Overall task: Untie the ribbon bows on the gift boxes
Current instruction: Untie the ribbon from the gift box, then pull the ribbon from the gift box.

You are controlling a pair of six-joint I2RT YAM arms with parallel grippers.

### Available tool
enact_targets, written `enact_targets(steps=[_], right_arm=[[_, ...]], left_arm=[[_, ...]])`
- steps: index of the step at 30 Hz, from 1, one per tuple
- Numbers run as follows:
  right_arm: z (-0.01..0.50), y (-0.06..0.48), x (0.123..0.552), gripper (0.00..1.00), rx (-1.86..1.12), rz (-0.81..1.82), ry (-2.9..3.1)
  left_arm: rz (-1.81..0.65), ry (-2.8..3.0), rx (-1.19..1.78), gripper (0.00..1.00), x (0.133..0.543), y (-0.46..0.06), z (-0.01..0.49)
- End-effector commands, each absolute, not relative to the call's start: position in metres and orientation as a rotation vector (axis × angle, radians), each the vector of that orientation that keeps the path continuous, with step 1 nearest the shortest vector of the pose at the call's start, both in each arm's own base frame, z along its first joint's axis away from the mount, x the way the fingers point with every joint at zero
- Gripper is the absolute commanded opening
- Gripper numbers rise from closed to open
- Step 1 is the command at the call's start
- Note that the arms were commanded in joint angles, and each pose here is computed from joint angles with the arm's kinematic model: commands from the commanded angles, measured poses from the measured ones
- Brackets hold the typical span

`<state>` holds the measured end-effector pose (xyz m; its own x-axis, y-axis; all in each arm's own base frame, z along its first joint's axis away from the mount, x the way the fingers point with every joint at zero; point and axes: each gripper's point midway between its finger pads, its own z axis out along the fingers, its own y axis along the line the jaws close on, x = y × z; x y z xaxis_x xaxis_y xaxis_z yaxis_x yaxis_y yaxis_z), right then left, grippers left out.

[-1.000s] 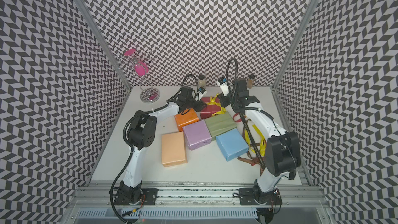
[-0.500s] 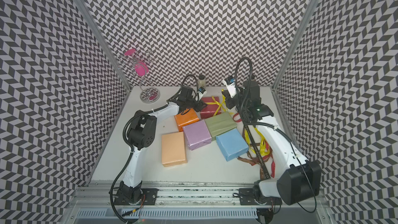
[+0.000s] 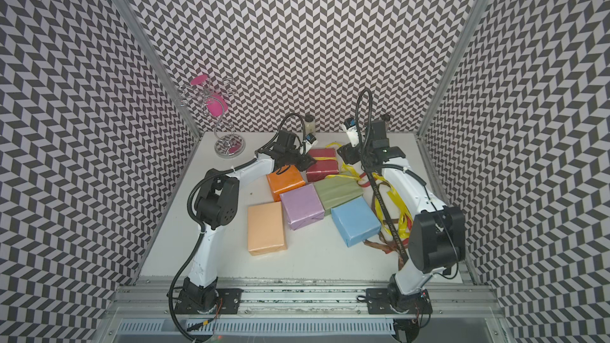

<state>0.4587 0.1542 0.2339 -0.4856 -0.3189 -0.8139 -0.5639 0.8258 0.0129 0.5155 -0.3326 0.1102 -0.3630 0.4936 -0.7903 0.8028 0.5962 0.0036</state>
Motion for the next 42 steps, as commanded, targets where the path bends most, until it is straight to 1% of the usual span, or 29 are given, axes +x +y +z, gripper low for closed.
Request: enact_targets(steps=[1, 3, 7, 14, 17, 20, 27, 35, 42], right_arm=[[0.230, 0.171, 0.462, 0.62, -0.738, 0.441, 2.083], [0.221, 0.183, 0.461, 0.61, -0.866, 0.468, 2.041], [0.203, 0.189, 0.477, 0.60, -0.989, 0.418, 1.959], [0.159, 0.206, 0.502, 0.66, -1.193, 0.437, 1.883], [0.143, 0.216, 0.503, 0.67, -1.282, 0.499, 1.830], [0.134, 0.224, 0.507, 0.67, -1.301, 0.541, 1.797], [0.124, 0.226, 0.521, 0.66, -1.299, 0.506, 1.757], [0.109, 0.227, 0.534, 0.58, -1.286, 0.517, 1.812], [0.096, 0.228, 0.532, 0.46, -1.306, 0.550, 1.845]], left_arm=[[-0.461, 2.065, 1.052, 0.44, 0.521, -0.327, 0.097], [-0.470, 2.065, 1.055, 0.44, 0.522, -0.328, 0.099], [-0.504, 2.060, 1.054, 0.44, 0.516, -0.326, 0.105], [-0.522, 2.050, 1.021, 0.45, 0.512, -0.317, 0.124], [-0.521, 2.053, 1.021, 0.45, 0.510, -0.315, 0.127], [-0.529, 2.051, 1.011, 0.46, 0.509, -0.314, 0.133], [-0.576, 2.030, 0.997, 0.49, 0.501, -0.313, 0.149], [-0.560, 2.088, 0.934, 0.48, 0.494, -0.305, 0.141], [-0.532, 2.091, 0.895, 0.49, 0.485, -0.295, 0.140]])
